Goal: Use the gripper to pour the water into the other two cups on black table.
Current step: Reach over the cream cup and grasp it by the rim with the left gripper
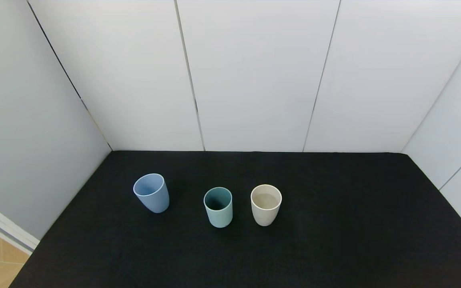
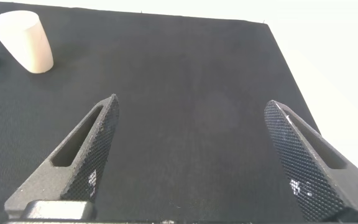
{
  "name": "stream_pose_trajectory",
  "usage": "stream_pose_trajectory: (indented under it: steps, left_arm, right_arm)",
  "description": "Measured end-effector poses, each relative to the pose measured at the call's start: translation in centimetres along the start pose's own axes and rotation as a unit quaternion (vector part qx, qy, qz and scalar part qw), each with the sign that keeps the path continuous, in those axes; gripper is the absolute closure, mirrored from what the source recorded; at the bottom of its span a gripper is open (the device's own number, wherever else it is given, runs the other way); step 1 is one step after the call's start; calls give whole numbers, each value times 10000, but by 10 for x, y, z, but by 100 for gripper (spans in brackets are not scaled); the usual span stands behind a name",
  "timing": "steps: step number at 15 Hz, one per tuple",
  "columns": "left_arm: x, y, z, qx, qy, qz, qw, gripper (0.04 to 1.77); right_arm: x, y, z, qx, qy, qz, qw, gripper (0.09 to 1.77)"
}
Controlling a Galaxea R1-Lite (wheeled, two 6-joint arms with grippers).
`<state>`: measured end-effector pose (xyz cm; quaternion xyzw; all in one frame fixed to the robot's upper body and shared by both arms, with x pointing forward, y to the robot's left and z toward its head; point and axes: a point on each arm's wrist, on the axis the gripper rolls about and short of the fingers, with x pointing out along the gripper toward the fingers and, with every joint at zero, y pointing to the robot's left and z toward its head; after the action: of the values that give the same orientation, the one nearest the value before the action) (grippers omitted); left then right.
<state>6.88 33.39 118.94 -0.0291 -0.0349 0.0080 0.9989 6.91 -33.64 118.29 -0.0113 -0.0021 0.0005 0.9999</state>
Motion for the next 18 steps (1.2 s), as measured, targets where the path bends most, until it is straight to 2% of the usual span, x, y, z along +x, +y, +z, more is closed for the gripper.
stream_pose_trajectory:
  steps: [3, 7, 10, 13, 16, 18]
  left_arm:
    - [-2, -1, 7, 9, -49, -148, 9999, 9]
    - [-7, -6, 46, 20, -174, -795, 9967, 9]
    - [4, -10, 80, 17, -29, -1284, 9917, 9]
    - [29, -15, 114, -2, 315, -1761, 9839, 9]
    - [66, -19, 140, 6, 785, -2184, 9727, 9]
    - [95, -25, 149, 89, 1117, -2500, 9617, 9]
  right_arm:
    - [0, 0, 0, 0, 0, 0, 10000, 15]
    - [0, 0, 0, 0, 0, 0, 10000, 15]
    - [0, 0, 0, -2, 0, 0, 10000, 15]
    - [0, 0, 0, 2, 0, 0, 10000, 15]
    - [0, 0, 0, 0, 0, -2, 10000, 15]
    - [0, 0, 0, 0, 2, -2, 10000, 15]
